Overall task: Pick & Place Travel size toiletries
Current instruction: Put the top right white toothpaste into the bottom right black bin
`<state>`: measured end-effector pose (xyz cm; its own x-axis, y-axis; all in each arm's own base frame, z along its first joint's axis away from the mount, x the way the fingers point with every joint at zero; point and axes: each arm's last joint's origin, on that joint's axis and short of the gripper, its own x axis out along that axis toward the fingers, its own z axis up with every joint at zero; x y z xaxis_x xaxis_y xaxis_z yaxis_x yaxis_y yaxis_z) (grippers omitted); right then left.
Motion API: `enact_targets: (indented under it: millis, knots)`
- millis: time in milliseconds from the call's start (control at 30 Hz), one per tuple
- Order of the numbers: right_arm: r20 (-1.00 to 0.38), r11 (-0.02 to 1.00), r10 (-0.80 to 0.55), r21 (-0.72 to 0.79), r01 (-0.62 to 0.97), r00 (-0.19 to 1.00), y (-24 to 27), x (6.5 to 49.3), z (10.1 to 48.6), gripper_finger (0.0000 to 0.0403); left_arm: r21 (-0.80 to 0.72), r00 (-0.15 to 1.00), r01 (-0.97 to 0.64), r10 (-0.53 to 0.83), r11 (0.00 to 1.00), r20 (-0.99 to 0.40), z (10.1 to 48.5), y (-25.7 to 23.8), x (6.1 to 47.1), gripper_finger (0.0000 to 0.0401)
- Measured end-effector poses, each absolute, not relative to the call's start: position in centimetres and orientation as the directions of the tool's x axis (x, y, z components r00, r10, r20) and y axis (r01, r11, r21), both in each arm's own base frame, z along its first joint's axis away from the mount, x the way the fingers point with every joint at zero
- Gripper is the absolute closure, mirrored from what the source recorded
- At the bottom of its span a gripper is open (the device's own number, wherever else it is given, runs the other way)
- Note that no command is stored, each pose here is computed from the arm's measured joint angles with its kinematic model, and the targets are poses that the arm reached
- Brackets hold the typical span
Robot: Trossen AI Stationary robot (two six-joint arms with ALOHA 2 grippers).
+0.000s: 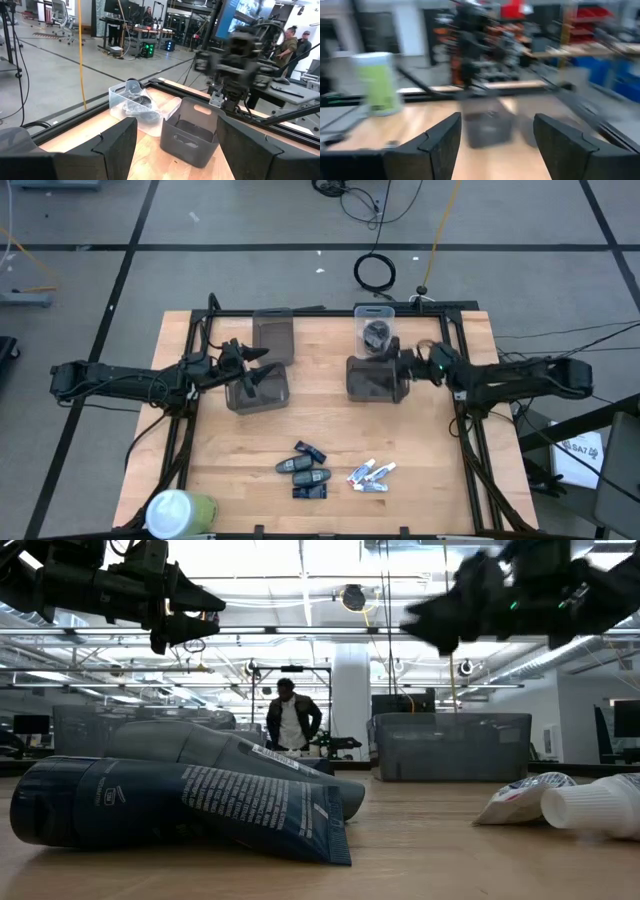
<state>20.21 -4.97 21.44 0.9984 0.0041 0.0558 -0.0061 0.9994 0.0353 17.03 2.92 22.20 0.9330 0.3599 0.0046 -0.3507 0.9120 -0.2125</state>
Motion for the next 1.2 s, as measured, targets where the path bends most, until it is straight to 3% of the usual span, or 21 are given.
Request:
enact_targets:
  millis: [200, 533, 867, 1200]
  knots:
    - [0.080, 0.992, 0.125, -0.001, -0.125, 0.989, 0.1, 19.9, 23.6, 0.0167, -0.213, 0.933, -0.351, 0.360, 0.912, 0.005, 22.2, 2.9, 17.0, 0.0130]
    - [-0.366, 0.984, 0.143, -0.051, -0.173, 0.920, 9.0, 20.0, 25.7, 0.0167, -0.213, 0.933, -0.351, 0.360, 0.912, 0.005, 22.2, 2.9, 17.0, 0.0130]
    - [-0.626, 0.978, 0.192, 0.054, -0.204, 0.755, 15.0, 18.4, 20.4, 0.0167, -0.213, 0.933, -0.351, 0.360, 0.912, 0.005, 22.2, 2.9, 17.0, 0.0130]
    - [-0.703, 0.982, 0.171, 0.065, -0.177, 0.691, 16.9, 19.0, 14.9, 0.0167, -0.213, 0.933, -0.350, 0.360, 0.912, 0.006, 22.2, 2.9, 17.0, 0.0130]
